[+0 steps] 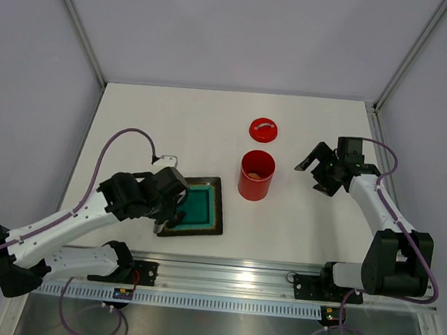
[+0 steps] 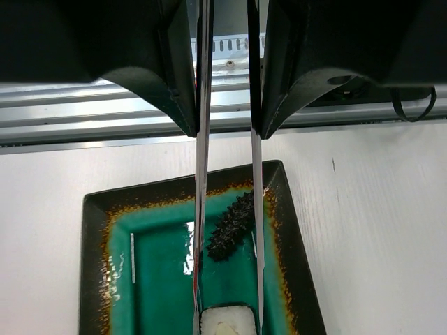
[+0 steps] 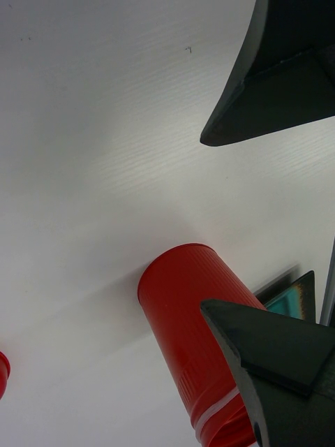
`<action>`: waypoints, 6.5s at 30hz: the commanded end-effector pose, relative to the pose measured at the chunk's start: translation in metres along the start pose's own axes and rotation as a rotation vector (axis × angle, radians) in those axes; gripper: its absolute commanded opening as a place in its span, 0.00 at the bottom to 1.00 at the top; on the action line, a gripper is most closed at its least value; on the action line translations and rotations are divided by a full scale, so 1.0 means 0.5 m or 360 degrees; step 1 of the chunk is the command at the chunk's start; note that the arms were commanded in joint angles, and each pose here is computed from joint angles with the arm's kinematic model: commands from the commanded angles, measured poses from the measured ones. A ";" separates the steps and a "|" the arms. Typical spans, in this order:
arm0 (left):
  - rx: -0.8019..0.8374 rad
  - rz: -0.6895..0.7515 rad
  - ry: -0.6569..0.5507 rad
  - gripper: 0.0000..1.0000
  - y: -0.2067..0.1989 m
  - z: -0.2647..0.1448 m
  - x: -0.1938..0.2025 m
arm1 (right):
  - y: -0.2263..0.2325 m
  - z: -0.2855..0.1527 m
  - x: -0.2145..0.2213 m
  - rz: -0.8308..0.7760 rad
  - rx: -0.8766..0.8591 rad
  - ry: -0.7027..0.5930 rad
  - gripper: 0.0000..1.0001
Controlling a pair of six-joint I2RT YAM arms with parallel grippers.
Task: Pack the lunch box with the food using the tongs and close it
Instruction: Pick up the fake food from the plate, then place the fake food in the packing box, then pick up the fake food from the plate.
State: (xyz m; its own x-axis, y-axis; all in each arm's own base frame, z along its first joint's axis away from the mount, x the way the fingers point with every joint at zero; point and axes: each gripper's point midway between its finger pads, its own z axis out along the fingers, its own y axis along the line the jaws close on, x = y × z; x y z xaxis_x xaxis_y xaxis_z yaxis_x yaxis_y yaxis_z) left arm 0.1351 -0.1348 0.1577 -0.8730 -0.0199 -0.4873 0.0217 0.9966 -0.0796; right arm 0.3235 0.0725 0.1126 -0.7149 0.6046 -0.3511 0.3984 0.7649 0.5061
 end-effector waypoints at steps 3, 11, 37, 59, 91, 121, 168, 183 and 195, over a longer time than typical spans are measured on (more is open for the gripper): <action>0.0235 0.0099 -0.0160 0.03 -0.045 -0.071 -0.068 | 0.023 -0.006 -0.008 -0.0021 -0.0070 -0.0021 0.99; 0.0564 0.0371 -0.0153 0.03 -0.135 -0.146 -0.110 | 0.030 -0.014 -0.014 -0.0029 -0.0076 -0.0037 0.99; 0.0951 0.0492 -0.0296 0.07 -0.370 -0.145 -0.239 | 0.017 -0.037 -0.011 -0.0036 -0.0027 -0.0070 0.99; 0.0738 0.0475 -0.0261 0.38 -0.344 -0.077 -0.231 | 0.019 -0.034 -0.010 -0.0036 -0.0035 -0.0060 0.99; 0.0851 0.0461 -0.0342 0.21 -0.349 -0.143 -0.255 | 0.018 -0.031 -0.009 -0.0039 -0.0032 -0.0053 0.99; 0.0138 0.0420 0.0186 0.30 0.050 -0.070 0.056 | 0.020 -0.022 -0.011 -0.0044 -0.0048 -0.0049 0.99; 0.0020 0.0536 0.0541 0.49 0.085 -0.048 0.140 | 0.030 -0.021 -0.012 -0.0048 -0.0074 -0.0036 0.99; 0.0127 0.0473 0.0323 0.13 0.038 -0.093 0.058 | 0.024 -0.026 -0.008 -0.0044 -0.0068 -0.0045 1.00; 0.0423 0.0303 -0.0160 0.00 -0.066 -0.174 -0.099 | 0.024 -0.036 -0.008 -0.0052 -0.0064 -0.0057 1.00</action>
State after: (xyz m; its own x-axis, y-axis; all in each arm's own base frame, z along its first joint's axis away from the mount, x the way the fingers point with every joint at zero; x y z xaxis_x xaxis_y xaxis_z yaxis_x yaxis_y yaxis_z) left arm 0.1141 -0.1441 0.2242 -0.8504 0.2223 -0.4768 0.3205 0.9377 -0.1345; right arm 0.3169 0.0723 0.1187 -0.7150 0.6031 -0.3535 0.3964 0.7663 0.5055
